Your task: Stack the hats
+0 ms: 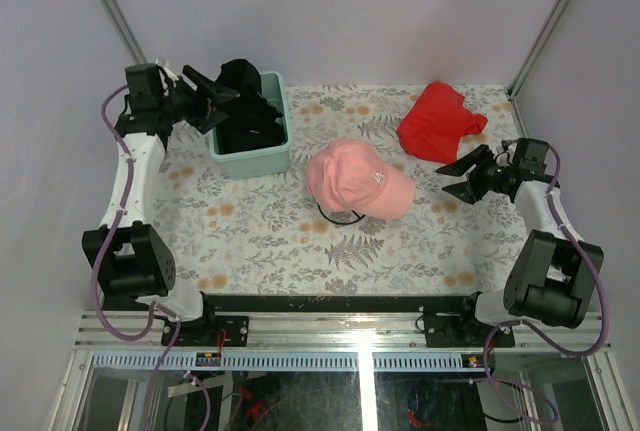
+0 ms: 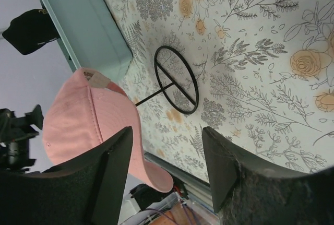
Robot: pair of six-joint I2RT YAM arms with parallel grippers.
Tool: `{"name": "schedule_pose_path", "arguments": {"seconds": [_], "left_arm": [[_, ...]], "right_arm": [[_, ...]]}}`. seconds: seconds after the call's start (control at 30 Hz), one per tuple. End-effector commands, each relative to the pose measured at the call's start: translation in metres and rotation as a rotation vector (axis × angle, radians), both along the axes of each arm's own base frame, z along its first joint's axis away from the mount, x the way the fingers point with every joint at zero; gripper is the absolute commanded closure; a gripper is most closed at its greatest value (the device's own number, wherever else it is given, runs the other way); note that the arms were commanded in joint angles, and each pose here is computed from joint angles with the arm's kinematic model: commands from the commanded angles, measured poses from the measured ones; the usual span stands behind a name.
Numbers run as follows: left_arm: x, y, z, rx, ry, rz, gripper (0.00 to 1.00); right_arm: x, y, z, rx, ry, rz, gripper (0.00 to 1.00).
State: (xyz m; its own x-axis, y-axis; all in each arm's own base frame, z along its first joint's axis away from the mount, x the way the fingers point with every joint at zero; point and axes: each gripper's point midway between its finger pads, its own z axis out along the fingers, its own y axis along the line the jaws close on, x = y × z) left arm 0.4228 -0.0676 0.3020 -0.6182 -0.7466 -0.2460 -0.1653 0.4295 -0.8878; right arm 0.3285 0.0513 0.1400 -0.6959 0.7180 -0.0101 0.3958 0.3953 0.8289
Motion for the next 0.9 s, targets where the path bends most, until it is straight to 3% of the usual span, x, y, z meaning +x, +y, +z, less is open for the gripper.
{"name": "schedule_pose_path", "arguments": {"seconds": [0.0, 0.1, 0.23, 0.47, 0.67, 0.87], "left_arm": [[0.033, 0.041, -0.028, 0.229, 0.034, 0.136, 0.33], [0.056, 0.046, -0.039, 0.219, 0.036, 0.158, 0.31], [0.087, 0.042, -0.044, 0.073, 0.017, 0.18, 0.29], [0.143, 0.054, -0.015, -0.045, -0.065, 0.209, 0.26], [0.177, 0.076, -0.011, -0.275, -0.082, 0.249, 0.25], [0.211, 0.085, -0.024, -0.31, -0.052, 0.253, 0.23]], "right_arm": [[-0.007, -0.008, 0.016, -0.123, -0.03, 0.016, 0.37], [-0.009, -0.006, 0.022, -0.128, -0.054, 0.014, 0.37], [-0.012, -0.005, 0.031, -0.134, -0.093, 0.019, 0.37], [-0.017, -0.008, 0.043, -0.186, -0.132, 0.014, 0.37], [-0.016, -0.013, 0.056, -0.219, -0.16, -0.035, 0.38], [-0.013, -0.02, 0.068, -0.258, -0.178, -0.086, 0.39]]}}
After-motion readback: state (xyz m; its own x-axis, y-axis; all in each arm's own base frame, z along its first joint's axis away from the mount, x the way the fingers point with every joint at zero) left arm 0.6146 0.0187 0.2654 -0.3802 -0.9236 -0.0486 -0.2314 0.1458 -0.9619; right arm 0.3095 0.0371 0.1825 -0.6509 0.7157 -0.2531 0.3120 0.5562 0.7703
